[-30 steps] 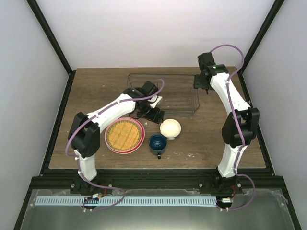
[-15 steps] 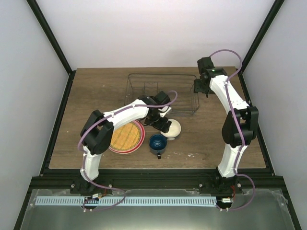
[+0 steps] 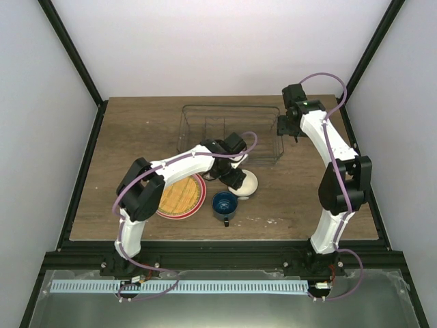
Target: Load the mixed dishes into the dish rack
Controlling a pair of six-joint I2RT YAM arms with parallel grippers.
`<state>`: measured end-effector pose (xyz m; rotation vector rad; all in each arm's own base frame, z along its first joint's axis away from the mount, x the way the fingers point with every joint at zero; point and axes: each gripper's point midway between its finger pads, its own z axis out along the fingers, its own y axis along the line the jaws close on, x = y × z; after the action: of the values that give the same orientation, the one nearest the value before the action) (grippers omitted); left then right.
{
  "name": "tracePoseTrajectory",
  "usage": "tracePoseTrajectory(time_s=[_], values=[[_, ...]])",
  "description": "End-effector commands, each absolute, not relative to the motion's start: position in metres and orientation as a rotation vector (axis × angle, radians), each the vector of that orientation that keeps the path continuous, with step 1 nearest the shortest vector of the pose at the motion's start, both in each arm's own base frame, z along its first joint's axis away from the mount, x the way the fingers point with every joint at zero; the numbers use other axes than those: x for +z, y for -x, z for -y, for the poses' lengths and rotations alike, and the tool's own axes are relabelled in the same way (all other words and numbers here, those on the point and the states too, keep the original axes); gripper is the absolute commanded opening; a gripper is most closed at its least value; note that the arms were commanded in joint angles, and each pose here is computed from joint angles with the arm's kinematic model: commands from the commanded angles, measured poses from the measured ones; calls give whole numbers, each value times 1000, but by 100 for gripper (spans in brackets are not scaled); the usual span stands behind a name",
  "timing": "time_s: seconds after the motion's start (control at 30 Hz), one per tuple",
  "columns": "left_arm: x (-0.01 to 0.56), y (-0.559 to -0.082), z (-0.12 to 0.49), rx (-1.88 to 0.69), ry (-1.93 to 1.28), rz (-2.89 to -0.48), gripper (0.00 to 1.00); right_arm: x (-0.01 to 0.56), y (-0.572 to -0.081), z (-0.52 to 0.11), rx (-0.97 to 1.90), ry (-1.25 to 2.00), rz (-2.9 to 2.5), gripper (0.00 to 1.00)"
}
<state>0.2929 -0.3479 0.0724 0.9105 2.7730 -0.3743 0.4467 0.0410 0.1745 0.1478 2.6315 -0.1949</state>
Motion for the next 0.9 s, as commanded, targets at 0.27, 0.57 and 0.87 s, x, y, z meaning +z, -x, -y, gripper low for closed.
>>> tracePoseTrajectory(time_s=[0.27, 0.57, 0.87], values=[[48, -300, 348, -311, -935, -2773, 58, 192, -442, -35, -220, -145, -2586, 69], [38, -295, 348, -322, -964, -2792, 28, 191, -441, -36, -215, -143, -2588, 70], [42, -292, 350, -358, -983, -2779, 0, 194, -439, -42, -160, -133, -2589, 71]])
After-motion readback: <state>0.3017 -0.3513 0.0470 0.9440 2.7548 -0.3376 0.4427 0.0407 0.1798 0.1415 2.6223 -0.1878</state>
